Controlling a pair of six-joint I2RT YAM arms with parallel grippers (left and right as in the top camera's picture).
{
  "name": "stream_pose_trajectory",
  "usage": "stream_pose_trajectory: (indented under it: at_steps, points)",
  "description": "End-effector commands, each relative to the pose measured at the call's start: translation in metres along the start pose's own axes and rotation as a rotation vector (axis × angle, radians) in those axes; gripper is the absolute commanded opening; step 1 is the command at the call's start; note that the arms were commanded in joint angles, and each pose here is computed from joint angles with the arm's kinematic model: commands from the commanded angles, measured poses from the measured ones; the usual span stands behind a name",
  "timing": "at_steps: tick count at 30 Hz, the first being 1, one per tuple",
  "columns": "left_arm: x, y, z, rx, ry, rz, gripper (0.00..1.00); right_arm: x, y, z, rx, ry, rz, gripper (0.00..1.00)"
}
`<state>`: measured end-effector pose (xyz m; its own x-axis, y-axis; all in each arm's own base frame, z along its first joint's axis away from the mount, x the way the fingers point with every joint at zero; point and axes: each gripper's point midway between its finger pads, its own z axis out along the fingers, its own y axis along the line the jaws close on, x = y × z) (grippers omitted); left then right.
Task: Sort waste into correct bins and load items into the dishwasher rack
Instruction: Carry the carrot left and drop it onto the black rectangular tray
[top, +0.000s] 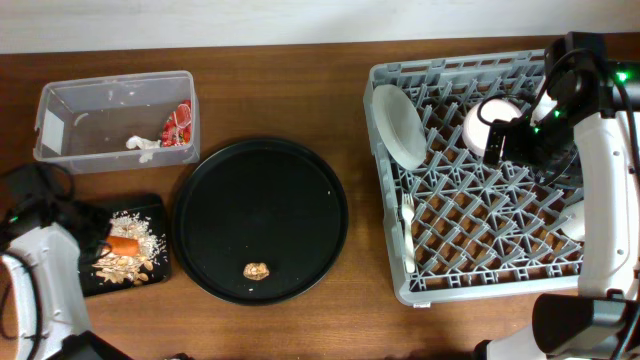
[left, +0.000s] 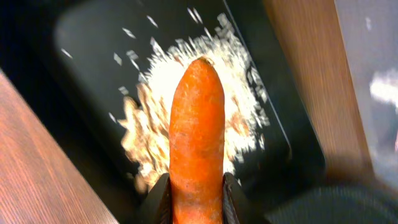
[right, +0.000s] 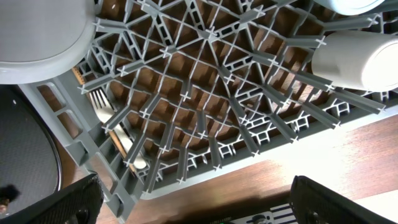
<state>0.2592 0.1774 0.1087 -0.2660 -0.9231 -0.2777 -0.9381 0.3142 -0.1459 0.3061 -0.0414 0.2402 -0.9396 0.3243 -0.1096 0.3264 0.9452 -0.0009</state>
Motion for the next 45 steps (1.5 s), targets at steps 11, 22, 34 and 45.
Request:
stream_pose_trajectory:
  at_steps: [11,22,34,45]
  points:
    - [-0.041,0.051,0.06,-0.155,0.007,-0.137,0.0,0.001,-0.001,-0.003,-0.007,-0.009,0.011,0.99]
    - [-0.034,0.055,0.082,-0.188,0.054,-0.132,0.17,0.001,-0.001,-0.003,-0.007,-0.009,0.011,0.99]
    - [-0.033,0.055,0.082,-0.186,0.059,-0.132,0.51,0.001,-0.001,-0.003,-0.007,-0.009,0.011,0.99]
    - [-0.029,-0.015,0.035,0.042,0.08,0.011,0.59,0.0,0.0,-0.003,-0.008,-0.013,0.011,0.99]
